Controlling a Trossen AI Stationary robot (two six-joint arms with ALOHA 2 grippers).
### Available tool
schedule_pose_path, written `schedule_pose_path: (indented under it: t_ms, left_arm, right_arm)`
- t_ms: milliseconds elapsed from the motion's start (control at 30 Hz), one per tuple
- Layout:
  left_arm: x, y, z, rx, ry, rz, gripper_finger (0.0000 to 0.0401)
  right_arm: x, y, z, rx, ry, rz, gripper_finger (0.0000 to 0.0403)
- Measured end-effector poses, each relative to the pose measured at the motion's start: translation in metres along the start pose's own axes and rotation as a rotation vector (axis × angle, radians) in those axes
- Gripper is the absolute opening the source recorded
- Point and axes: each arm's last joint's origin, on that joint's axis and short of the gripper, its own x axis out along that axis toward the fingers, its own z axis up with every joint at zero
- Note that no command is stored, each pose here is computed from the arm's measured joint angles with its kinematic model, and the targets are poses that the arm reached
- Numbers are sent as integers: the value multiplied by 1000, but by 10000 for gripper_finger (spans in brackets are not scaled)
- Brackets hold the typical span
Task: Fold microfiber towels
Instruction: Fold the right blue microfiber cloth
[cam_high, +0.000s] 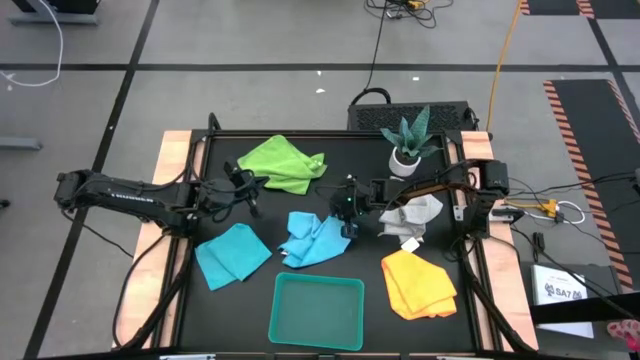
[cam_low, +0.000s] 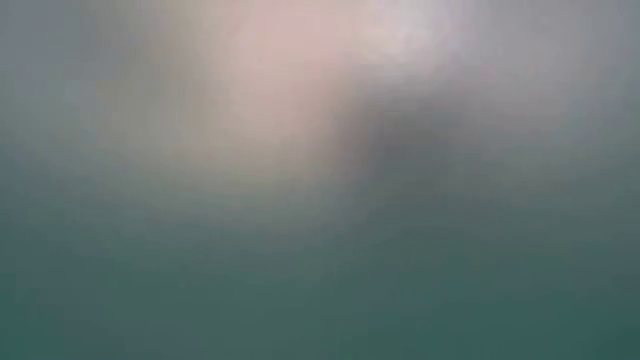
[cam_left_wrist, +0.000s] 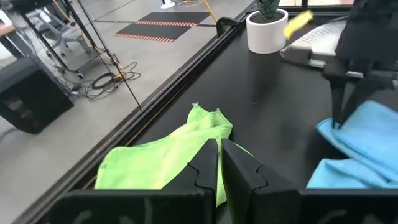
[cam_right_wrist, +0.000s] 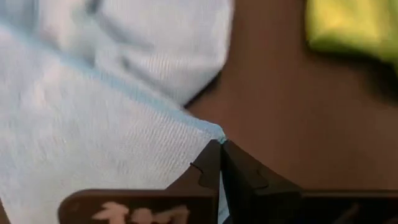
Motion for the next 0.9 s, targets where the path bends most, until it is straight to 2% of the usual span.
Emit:
schedule_pose_path:
  t_ms: [167,267,433,567,733,900]
  left_arm:
    - [1,-2,-1,-103,11,-33,24]
    - [6,-5,-6,-157,48,-45,24]
    - [25,-17,-25,-192,160,-30,24]
    - [45,-32,-35,-203,202,-87,24]
    - [66,-48,-40,-128,153,-185,24]
    - [78,-55,-49,34,140,-176,24]
  right_arm:
    - [-23,-7,15,-30,-91,-33,1]
    - [-40,-14,22,-54,-120,-110,1]
    - [-63,-33,26,-76,-141,-226,0]
    - [-71,-50,24,-48,-140,-268,0]
    - [-69,-62,16,-28,-92,-283,0]
    - [-69,-62,16,-44,-87,-281,0]
